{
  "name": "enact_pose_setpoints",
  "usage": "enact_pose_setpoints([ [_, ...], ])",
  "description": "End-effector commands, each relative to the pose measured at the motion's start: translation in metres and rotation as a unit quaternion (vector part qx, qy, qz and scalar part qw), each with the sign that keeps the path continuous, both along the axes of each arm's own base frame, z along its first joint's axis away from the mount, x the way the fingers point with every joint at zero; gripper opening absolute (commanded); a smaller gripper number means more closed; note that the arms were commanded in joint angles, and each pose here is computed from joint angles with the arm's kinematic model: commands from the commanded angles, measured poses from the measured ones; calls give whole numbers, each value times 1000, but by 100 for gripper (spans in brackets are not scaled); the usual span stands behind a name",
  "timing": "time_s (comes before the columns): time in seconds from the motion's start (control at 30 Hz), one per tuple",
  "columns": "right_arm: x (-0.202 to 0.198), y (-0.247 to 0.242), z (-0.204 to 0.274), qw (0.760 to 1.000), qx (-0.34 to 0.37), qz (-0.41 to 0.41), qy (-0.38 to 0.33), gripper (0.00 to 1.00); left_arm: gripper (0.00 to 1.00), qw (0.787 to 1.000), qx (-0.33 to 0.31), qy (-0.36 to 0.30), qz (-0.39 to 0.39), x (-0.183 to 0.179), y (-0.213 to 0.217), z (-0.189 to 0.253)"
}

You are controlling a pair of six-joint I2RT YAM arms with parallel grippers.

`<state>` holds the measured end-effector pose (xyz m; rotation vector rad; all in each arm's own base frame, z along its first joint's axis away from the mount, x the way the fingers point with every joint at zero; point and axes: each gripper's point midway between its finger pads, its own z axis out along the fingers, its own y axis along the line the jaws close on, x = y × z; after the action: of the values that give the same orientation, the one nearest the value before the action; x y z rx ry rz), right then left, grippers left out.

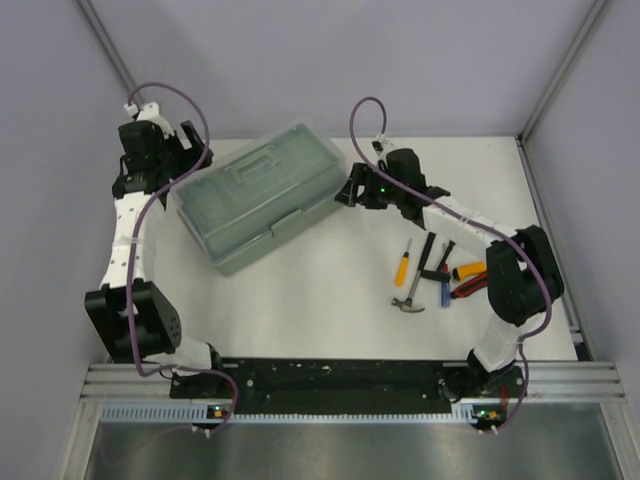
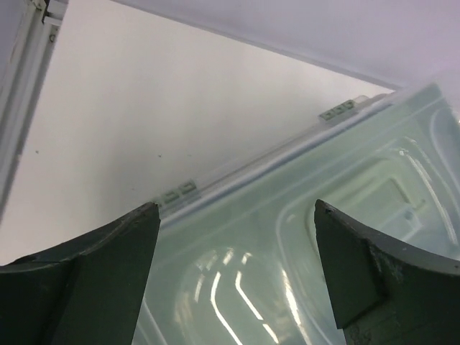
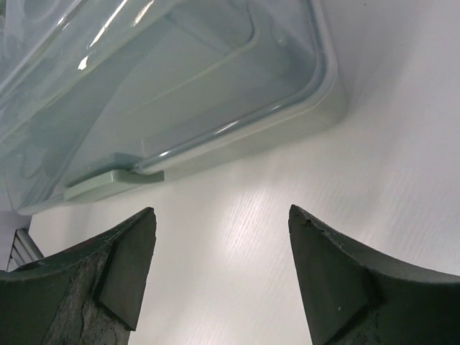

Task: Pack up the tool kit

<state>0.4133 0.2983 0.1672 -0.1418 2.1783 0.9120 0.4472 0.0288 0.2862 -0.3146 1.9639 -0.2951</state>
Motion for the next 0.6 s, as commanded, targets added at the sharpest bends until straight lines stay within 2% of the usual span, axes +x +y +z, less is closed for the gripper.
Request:
enact_pose_setpoints([
  [0.0,-14,1,30,999,15,18,-49,74,92,994,77,37,-64,21,8,-25],
  [0.13,-26,2,34,997,6,36,-61,74,90,976,47,53,-206,26,-30,-54],
  [0.3,-32,-5,36,997,-5,33,-70,74,87,952,-27,26,-304,10,-69,-51],
  [0.4,-34,-2,34,997,-2,36,-64,75,82,950,-71,41,-300,0,-78,-60],
  [0.57,-27,8,35,997,13,44,-57,75,75,951,-176,92,-236,-11,-86,-83],
])
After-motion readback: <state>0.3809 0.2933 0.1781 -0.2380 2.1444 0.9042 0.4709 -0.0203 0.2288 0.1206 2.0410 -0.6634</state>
